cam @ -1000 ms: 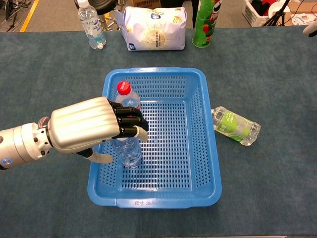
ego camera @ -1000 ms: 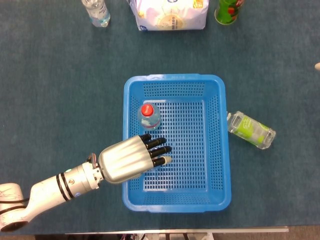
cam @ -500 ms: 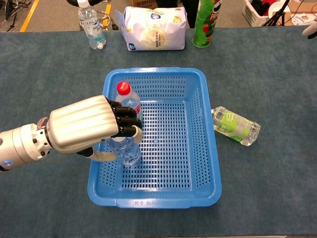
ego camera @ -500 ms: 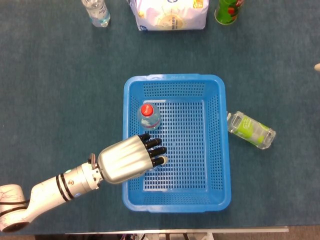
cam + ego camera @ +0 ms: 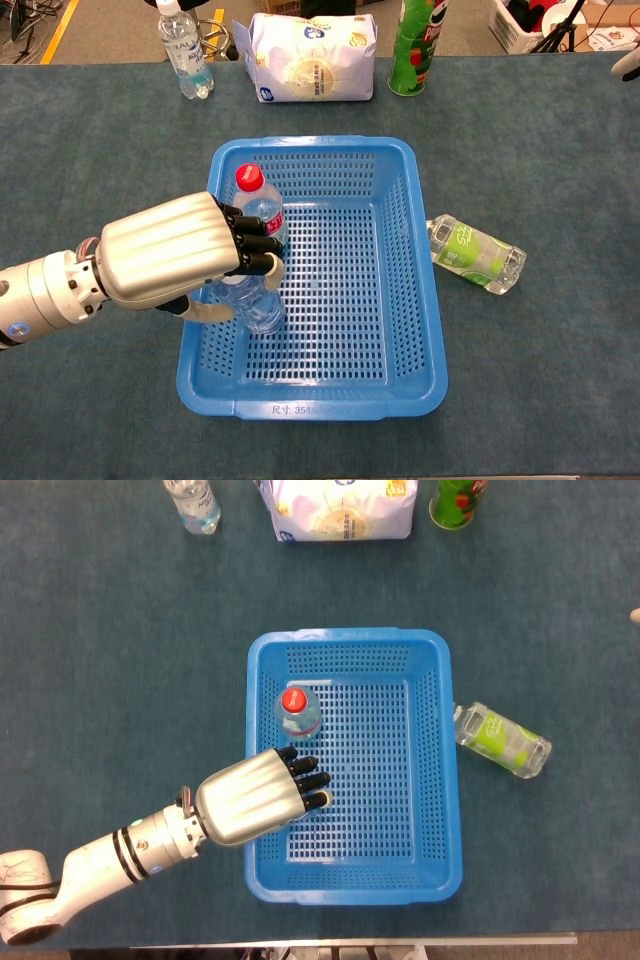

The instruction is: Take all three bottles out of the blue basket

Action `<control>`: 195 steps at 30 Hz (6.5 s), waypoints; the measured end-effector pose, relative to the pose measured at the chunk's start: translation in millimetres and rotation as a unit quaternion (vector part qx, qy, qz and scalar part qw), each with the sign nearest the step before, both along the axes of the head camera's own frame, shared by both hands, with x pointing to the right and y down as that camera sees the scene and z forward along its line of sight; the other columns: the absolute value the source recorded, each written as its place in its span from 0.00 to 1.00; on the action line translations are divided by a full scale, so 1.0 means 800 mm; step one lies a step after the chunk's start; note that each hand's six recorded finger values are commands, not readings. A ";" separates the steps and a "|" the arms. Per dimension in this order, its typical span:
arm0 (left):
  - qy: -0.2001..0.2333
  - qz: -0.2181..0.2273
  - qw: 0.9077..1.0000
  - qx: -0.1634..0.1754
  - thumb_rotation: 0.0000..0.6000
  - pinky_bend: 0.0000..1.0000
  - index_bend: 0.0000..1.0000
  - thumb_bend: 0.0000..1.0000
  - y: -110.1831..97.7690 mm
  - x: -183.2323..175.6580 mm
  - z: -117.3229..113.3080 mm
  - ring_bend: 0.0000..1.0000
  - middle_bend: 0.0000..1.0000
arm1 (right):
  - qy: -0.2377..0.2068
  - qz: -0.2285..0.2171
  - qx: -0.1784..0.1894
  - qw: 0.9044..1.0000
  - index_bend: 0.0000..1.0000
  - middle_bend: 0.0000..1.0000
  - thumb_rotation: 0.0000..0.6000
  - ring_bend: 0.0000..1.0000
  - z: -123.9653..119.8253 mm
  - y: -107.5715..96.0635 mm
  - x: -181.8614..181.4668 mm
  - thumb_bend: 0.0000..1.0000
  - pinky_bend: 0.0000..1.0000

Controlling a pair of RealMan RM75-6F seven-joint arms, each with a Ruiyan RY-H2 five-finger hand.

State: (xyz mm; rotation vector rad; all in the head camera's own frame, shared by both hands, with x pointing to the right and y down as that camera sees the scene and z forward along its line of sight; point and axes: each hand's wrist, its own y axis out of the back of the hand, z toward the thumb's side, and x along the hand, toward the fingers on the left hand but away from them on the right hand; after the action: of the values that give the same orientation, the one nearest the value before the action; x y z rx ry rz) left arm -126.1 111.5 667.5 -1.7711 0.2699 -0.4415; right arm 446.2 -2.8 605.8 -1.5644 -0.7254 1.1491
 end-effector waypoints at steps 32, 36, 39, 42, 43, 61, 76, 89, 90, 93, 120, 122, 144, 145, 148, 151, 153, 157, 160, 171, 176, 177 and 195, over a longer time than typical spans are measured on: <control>-0.026 -0.001 0.996 0.086 1.00 0.68 0.58 0.28 -0.015 -0.016 -0.076 0.51 0.57 | -0.015 0.000 0.009 1.000 0.25 0.30 1.00 0.31 -0.008 0.002 -0.002 0.00 0.58; -0.040 0.002 0.994 0.104 1.00 0.68 0.58 0.28 -0.016 -0.021 -0.089 0.51 0.57 | -0.018 0.000 0.006 1.000 0.25 0.30 1.00 0.31 -0.005 0.002 -0.003 0.00 0.58; -0.053 -0.001 0.992 0.113 1.00 0.68 0.58 0.28 -0.018 -0.025 -0.096 0.51 0.57 | -0.020 -0.001 0.005 1.000 0.25 0.30 1.00 0.31 -0.004 0.002 -0.004 0.00 0.58; -0.063 -0.006 0.991 0.118 1.00 0.68 0.58 0.28 -0.021 -0.031 -0.100 0.51 0.57 | -0.020 -0.002 0.005 1.000 0.25 0.30 1.00 0.31 -0.004 0.002 -0.005 0.00 0.58; -0.066 -0.007 0.991 0.120 1.00 0.68 0.58 0.28 -0.022 -0.033 -0.101 0.51 0.57 | -0.020 -0.002 0.005 1.000 0.25 0.30 1.00 0.31 -0.004 0.002 -0.005 0.00 0.58; -0.082 -0.036 0.981 0.170 1.00 0.69 0.59 0.28 -0.035 -0.050 -0.138 0.52 0.59 | -0.026 0.001 -0.003 1.000 0.25 0.30 1.00 0.31 0.005 0.003 -0.005 0.00 0.58; -0.209 -0.134 0.959 0.139 1.00 0.69 0.56 0.28 -0.058 -0.117 -0.095 0.50 0.57 | -0.023 0.006 -0.013 1.000 0.25 0.30 1.00 0.31 0.013 0.004 -0.003 0.00 0.58; -0.352 -0.213 0.908 0.078 1.00 0.64 0.23 0.26 -0.064 -0.180 -0.053 0.32 0.24 | -0.023 0.009 -0.023 0.999 0.25 0.30 1.00 0.31 0.021 0.005 -0.002 0.00 0.58; -0.358 -0.217 0.905 0.074 1.00 0.63 0.20 0.25 -0.064 -0.182 -0.052 0.30 0.21 | -0.022 0.010 -0.023 0.999 0.25 0.30 1.00 0.31 0.021 0.005 -0.002 0.00 0.58; -0.367 -0.231 0.899 0.061 1.00 0.59 0.13 0.21 -0.064 -0.185 -0.050 0.24 0.12 | -0.022 0.011 -0.024 0.999 0.25 0.30 1.00 0.31 0.022 0.005 -0.001 0.00 0.58; -0.118 -0.224 0.966 0.055 1.00 0.47 0.15 0.17 -0.084 -0.093 -0.100 0.18 0.10 | -0.022 0.012 -0.013 1.000 0.25 0.30 1.00 0.31 0.011 0.004 -0.001 0.00 0.58; -0.101 -0.218 0.970 0.032 1.00 0.47 0.15 0.17 -0.081 -0.085 -0.100 0.17 0.10 | -0.022 0.012 -0.011 1.000 0.25 0.30 1.00 0.31 0.010 0.003 0.000 0.00 0.58; -0.037 -0.165 0.985 -0.038 1.00 0.45 0.15 0.17 -0.090 -0.012 -0.056 0.16 0.10 | -0.019 0.028 -0.003 0.999 0.25 0.31 1.00 0.31 0.001 0.007 0.014 0.00 0.58; -0.035 -0.167 0.985 -0.039 1.00 0.45 0.16 0.17 -0.092 -0.010 -0.055 0.16 0.10 | -0.019 0.029 -0.004 0.999 0.25 0.31 1.00 0.31 0.001 0.008 0.015 0.00 0.58; -0.031 -0.171 0.984 -0.044 1.00 0.45 0.16 0.17 -0.099 -0.006 -0.050 0.16 0.12 | -0.020 0.032 -0.005 0.999 0.25 0.31 1.00 0.31 0.002 0.009 0.018 0.00 0.58; -0.029 -0.171 0.983 -0.052 1.00 0.45 0.18 0.17 -0.103 -0.001 -0.043 0.16 0.14 | -0.021 0.036 -0.006 0.999 0.25 0.31 1.00 0.31 0.003 0.010 0.022 0.00 0.58; -0.027 -0.169 0.983 -0.058 1.00 0.45 0.19 0.17 -0.104 0.003 -0.039 0.16 0.15 | -0.022 0.040 -0.006 0.999 0.25 0.31 1.00 0.31 0.003 0.010 0.025 0.00 0.58; -0.023 -0.165 0.984 -0.068 1.00 0.45 0.20 0.17 -0.104 0.010 -0.033 0.16 0.17 | -0.023 0.043 -0.002 0.999 0.24 0.31 1.00 0.31 0.000 0.010 0.029 0.00 0.58; -0.017 -0.160 0.984 -0.072 1.00 0.45 0.21 0.17 -0.104 0.017 -0.031 0.16 0.18 | -0.022 0.042 0.002 0.999 0.25 0.31 1.00 0.31 -0.003 0.010 0.030 0.00 0.58; -0.009 -0.152 0.985 -0.083 1.00 0.45 0.24 0.17 -0.107 0.033 -0.021 0.17 0.19 | -0.021 0.047 -0.001 0.999 0.25 0.32 1.00 0.31 -0.005 0.014 0.034 0.00 0.58; -0.016 -0.152 0.985 -0.084 1.00 0.45 0.28 0.17 -0.112 0.034 -0.014 0.18 0.22 | -0.021 0.050 -0.004 0.999 0.25 0.32 1.00 0.31 -0.002 0.014 0.037 0.00 0.58; -0.018 -0.153 0.985 -0.084 1.00 0.45 0.29 0.17 -0.113 0.034 -0.012 0.18 0.22 | -0.021 0.051 -0.005 0.998 0.25 0.32 1.00 0.31 -0.001 0.014 0.037 0.00 0.58; -0.044 -0.150 0.984 -0.083 1.00 0.45 0.35 0.20 -0.118 0.030 0.000 0.19 0.31 | -0.025 0.059 -0.013 0.998 0.25 0.32 1.00 0.31 0.005 0.018 0.045 0.00 0.58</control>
State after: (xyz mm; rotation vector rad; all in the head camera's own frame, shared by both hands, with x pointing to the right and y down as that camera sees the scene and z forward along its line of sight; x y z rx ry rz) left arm -102.5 17.4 667.5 -1.8734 0.4518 -0.7744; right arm 482.4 11.5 609.9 -1.5948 -0.8492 1.2127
